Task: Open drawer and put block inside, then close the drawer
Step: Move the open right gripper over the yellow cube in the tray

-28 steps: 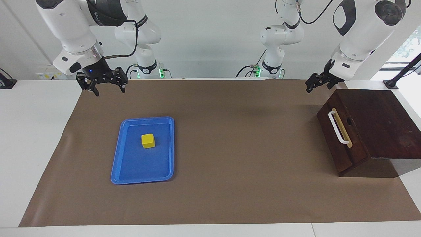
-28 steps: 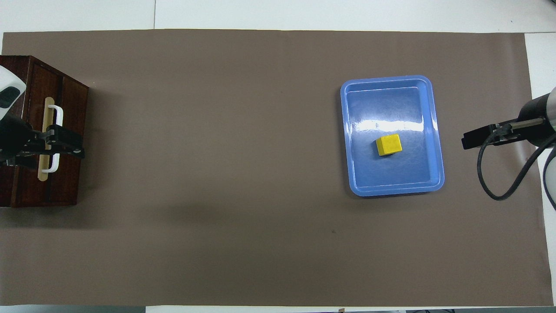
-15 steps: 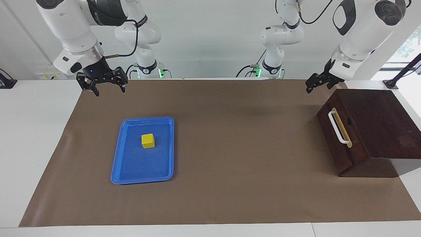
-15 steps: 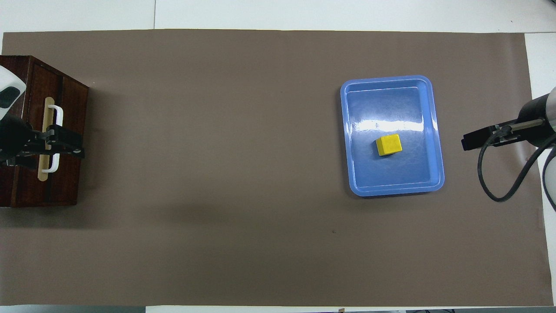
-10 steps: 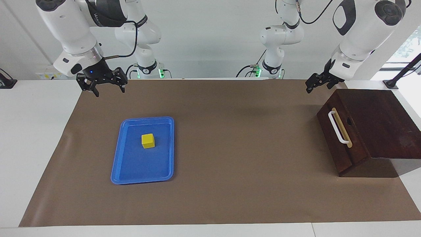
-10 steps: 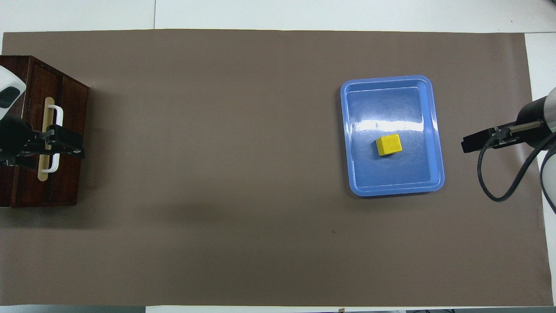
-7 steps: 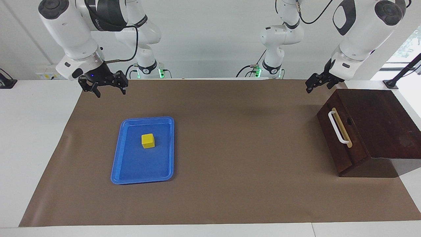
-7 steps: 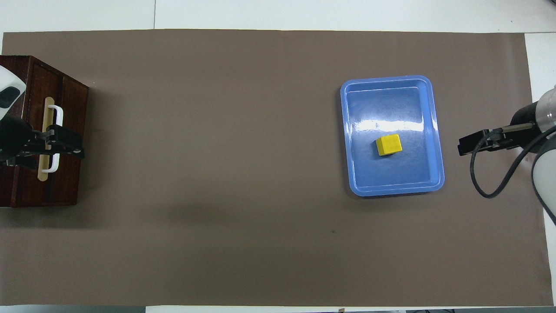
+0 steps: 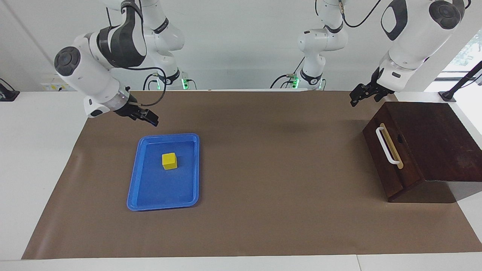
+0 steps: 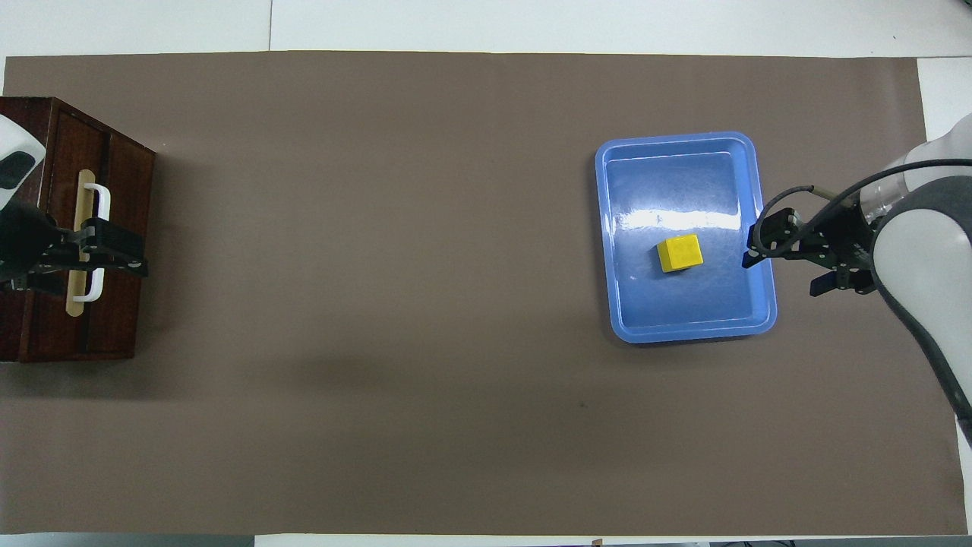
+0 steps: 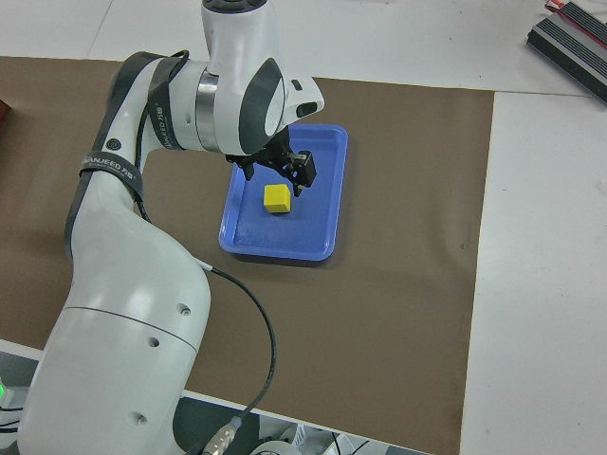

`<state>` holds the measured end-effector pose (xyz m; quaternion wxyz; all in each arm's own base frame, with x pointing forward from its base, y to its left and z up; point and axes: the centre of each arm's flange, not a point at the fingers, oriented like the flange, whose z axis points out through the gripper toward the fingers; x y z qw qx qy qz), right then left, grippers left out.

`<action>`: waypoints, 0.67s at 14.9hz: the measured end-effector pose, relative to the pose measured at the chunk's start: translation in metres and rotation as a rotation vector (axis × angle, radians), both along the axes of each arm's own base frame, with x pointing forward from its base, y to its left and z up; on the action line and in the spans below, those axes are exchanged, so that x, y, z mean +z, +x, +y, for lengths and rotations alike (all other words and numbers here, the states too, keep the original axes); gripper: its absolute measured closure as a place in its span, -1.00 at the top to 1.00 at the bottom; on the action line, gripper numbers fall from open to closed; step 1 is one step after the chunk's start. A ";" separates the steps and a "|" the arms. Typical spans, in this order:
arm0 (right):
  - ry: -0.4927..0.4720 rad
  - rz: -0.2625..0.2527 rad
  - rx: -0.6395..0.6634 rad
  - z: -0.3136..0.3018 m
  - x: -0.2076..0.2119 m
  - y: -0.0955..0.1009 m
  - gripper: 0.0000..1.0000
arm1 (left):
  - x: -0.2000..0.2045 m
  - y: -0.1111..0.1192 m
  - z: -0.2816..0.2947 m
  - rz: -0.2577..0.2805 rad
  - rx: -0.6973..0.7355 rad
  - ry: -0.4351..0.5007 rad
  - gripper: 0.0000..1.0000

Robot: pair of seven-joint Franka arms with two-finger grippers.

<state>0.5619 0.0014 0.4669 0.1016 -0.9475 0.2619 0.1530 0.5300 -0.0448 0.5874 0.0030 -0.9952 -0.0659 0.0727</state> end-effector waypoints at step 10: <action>0.235 0.268 -0.544 -0.022 -0.119 0.032 1.00 | 0.000 0.000 0.000 0.000 0.000 0.000 1.00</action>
